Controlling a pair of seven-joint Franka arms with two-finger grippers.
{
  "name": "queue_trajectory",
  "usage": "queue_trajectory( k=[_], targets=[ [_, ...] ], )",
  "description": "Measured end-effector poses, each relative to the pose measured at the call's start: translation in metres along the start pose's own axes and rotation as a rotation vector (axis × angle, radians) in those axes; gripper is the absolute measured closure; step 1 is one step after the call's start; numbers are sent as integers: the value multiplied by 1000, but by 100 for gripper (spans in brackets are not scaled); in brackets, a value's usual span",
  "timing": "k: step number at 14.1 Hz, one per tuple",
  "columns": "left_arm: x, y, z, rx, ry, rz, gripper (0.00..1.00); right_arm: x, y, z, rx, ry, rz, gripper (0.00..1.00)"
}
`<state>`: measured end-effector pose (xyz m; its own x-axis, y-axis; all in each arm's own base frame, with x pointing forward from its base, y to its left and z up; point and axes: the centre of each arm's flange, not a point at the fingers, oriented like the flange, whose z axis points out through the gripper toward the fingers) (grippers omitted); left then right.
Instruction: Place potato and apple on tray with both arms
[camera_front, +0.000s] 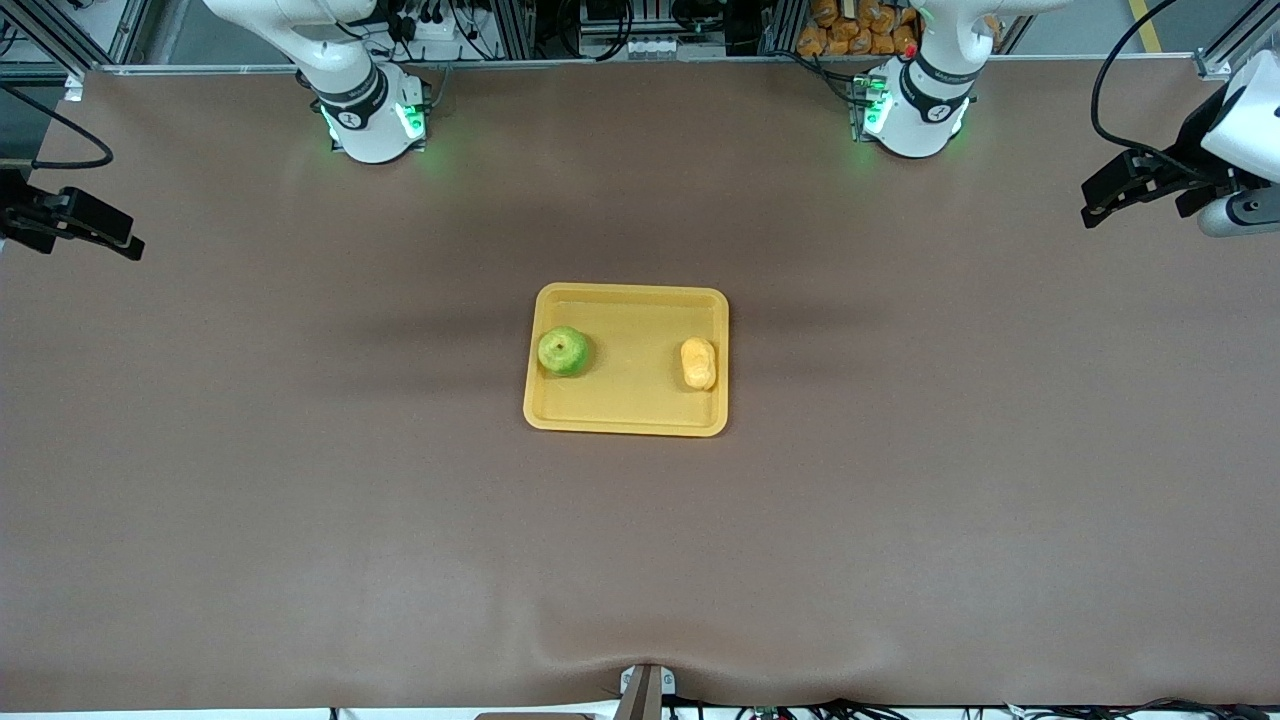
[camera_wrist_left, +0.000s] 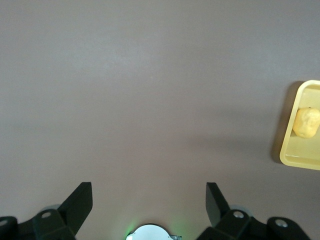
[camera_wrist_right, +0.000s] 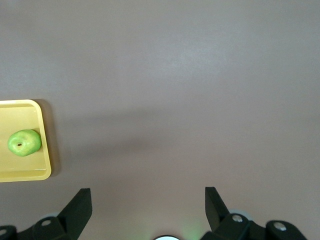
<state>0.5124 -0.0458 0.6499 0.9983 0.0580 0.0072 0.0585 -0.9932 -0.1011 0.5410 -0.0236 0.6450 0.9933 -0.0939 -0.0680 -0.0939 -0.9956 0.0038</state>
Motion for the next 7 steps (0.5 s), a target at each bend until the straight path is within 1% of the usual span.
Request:
queue_trajectory(
  k=[4, 7],
  targets=[
    [0, 5, 2, -53, -8, 3, 0, 0, 0, 0, 0, 0, 0, 0],
    [-3, 5, -4, -61, 4, 3, 0, 0, 0, 0, 0, 0, 0, 0]
  ],
)
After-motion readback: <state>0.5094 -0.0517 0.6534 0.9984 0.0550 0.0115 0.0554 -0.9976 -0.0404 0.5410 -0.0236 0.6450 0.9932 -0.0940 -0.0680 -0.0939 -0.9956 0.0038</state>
